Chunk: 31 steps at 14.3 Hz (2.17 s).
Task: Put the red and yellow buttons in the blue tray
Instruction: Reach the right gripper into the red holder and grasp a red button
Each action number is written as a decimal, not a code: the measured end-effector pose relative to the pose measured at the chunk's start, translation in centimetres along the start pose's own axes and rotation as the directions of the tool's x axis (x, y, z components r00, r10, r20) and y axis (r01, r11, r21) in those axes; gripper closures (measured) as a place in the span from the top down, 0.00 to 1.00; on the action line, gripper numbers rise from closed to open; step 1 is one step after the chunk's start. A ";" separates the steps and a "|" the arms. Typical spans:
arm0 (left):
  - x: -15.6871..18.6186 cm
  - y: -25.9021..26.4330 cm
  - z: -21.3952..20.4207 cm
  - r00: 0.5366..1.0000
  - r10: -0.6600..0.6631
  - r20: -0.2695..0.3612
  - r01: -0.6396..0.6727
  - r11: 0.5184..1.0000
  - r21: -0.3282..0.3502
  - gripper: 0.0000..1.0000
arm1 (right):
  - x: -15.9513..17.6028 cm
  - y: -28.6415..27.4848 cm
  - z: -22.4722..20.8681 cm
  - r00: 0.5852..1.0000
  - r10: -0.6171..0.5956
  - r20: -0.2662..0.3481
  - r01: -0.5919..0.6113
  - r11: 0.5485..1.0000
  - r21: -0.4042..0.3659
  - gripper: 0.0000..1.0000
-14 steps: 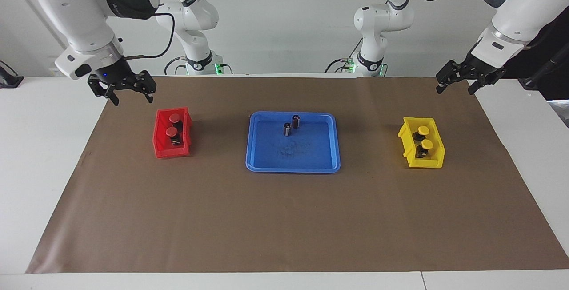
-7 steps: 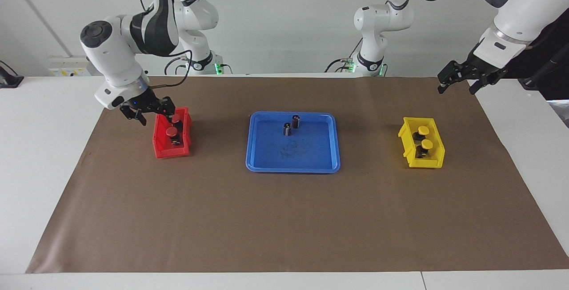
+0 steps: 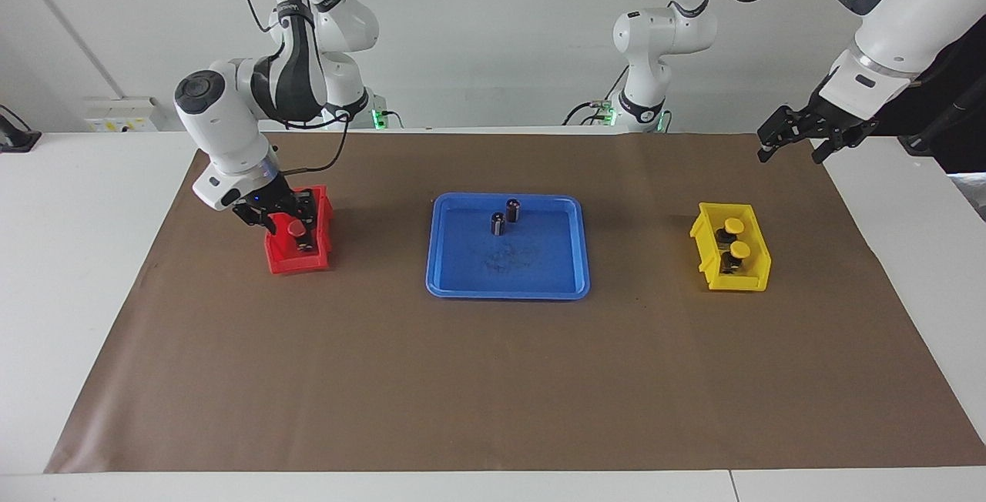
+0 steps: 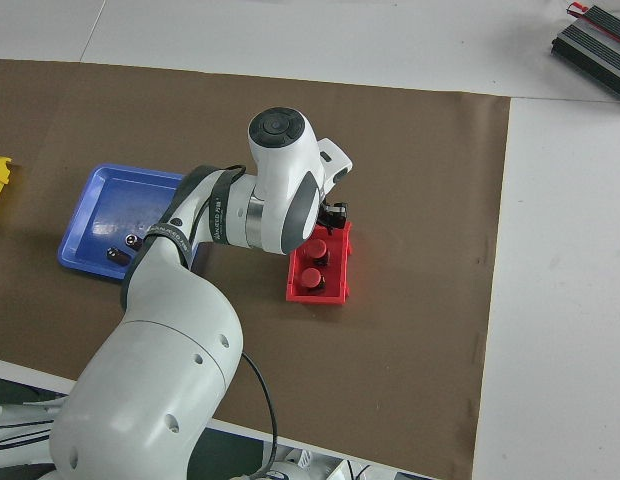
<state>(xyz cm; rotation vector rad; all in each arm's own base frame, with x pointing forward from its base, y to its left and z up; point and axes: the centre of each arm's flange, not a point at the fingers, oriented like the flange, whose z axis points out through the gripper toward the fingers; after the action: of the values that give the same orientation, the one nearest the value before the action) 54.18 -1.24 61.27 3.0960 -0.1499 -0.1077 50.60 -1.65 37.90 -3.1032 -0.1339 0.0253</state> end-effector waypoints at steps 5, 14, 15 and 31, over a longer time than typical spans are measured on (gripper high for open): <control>-0.3 0.0 0.4 1.000 0.000 0.007 0.000 1.000 -0.001 1.00 | -0.6 0.0 1.2 1.000 0.001 0.005 -0.001 1.000 0.000 0.68; -1.0 -0.7 7.3 0.998 -0.008 -0.056 0.009 1.000 0.023 1.00 | -1.5 0.3 2.7 0.999 -0.039 0.020 0.039 0.999 0.003 0.67; -1.1 -0.8 8.4 0.999 -0.008 -0.049 0.009 1.000 0.025 1.00 | -1.5 0.4 2.7 0.999 -0.045 0.021 0.045 0.999 0.003 0.67; -3.3 -3.0 21.8 0.999 -0.002 -0.035 0.003 1.000 0.028 0.78 | 0.9 0.1 -2.6 0.993 -0.073 0.089 0.071 0.997 0.022 0.41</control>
<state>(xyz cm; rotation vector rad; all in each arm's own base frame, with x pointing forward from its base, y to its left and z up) 49.64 1.31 39.61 3.1237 -0.1477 -0.0523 51.52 -1.75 40.48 -3.0767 -0.2467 0.1629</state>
